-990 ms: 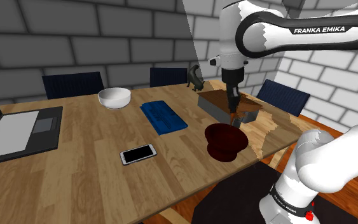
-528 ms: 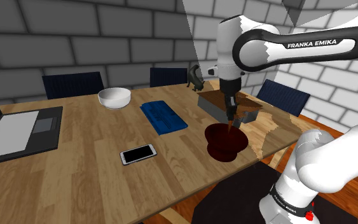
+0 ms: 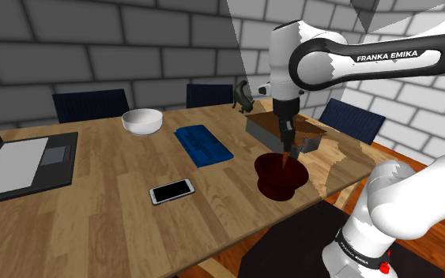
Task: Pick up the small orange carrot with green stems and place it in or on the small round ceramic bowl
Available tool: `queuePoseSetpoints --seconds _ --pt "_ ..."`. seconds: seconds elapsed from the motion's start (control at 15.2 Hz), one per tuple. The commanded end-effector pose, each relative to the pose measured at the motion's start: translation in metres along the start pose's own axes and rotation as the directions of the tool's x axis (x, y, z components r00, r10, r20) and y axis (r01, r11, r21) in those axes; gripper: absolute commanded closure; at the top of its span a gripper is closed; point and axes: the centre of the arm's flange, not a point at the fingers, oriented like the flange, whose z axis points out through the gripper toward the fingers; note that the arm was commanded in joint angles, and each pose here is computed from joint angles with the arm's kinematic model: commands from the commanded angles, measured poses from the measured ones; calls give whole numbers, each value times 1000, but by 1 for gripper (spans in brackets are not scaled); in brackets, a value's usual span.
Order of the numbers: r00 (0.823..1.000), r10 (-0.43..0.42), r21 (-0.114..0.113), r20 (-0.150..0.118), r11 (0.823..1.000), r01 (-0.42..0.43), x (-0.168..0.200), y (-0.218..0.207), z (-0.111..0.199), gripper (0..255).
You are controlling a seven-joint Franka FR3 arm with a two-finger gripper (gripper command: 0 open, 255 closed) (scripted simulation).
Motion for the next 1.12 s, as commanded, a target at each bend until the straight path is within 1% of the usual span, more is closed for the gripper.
queuePoseSetpoints --seconds 0.0,0.26,0.53,1.06 --pt "1000 0 0 0 1000 0 0 0 0 0" --pt "1000 0 0 0 1000 0 0 0 0 0" --pt "1000 0 0 0 1000 0 0 0 -50 0" --pt "1000 0 0 0 1000 0 0 0 -50 0"
